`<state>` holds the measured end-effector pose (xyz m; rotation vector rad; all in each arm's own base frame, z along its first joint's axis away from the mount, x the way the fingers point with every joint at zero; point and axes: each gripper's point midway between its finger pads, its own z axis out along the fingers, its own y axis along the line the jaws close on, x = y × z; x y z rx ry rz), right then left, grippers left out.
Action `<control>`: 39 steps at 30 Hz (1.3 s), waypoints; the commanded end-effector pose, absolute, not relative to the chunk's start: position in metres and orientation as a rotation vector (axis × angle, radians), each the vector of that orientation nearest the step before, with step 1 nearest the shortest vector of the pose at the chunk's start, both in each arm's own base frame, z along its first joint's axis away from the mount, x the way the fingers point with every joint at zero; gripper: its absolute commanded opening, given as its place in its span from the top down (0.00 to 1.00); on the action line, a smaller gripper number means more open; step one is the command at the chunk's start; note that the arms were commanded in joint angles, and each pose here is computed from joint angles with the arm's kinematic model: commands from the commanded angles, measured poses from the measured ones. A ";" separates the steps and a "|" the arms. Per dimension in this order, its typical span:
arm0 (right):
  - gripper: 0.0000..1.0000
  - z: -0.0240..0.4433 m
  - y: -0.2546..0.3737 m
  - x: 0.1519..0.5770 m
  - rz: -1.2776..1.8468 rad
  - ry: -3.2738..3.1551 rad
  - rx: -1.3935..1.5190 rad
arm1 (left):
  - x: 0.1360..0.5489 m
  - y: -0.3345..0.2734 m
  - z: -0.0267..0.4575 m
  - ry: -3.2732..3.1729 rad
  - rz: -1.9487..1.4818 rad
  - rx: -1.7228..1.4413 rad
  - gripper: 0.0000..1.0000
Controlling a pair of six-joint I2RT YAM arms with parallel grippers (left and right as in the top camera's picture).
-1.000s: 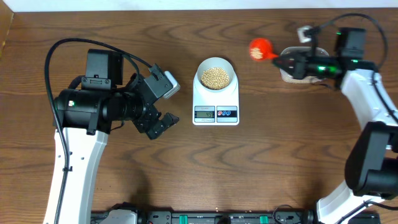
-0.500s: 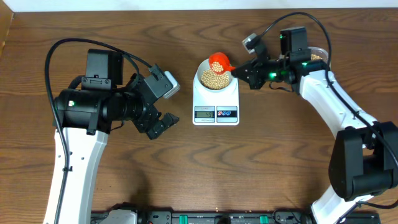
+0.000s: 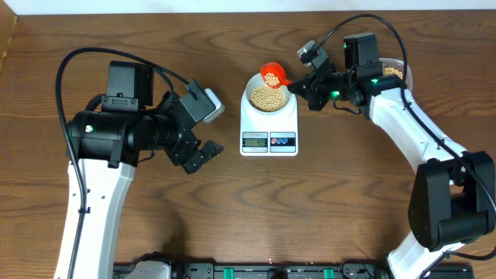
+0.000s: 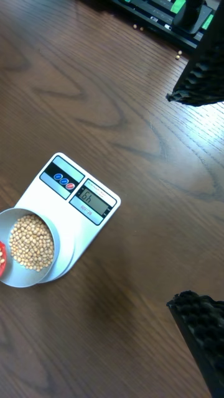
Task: Scoop item into bowl and weigh 50g on scale
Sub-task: 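Tilt the scoop over the bowl and pour a small amount in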
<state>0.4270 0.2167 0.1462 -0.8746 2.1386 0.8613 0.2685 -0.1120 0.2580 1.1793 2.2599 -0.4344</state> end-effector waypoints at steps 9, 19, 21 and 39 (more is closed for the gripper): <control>0.99 0.160 0.212 0.433 0.721 2.082 -0.932 | 0.271 -0.113 0.266 2.244 -0.441 1.163 0.02; 0.99 0.163 0.220 0.427 0.769 2.061 -0.954 | 0.271 -0.113 0.266 2.243 -0.440 1.163 0.02; 0.99 0.163 0.219 0.428 0.758 2.054 -0.966 | 0.271 -0.113 0.266 2.244 -0.441 1.163 0.02; 0.99 0.167 0.222 0.423 0.774 2.012 -1.014 | 0.271 -0.113 0.266 2.244 -0.441 1.163 0.02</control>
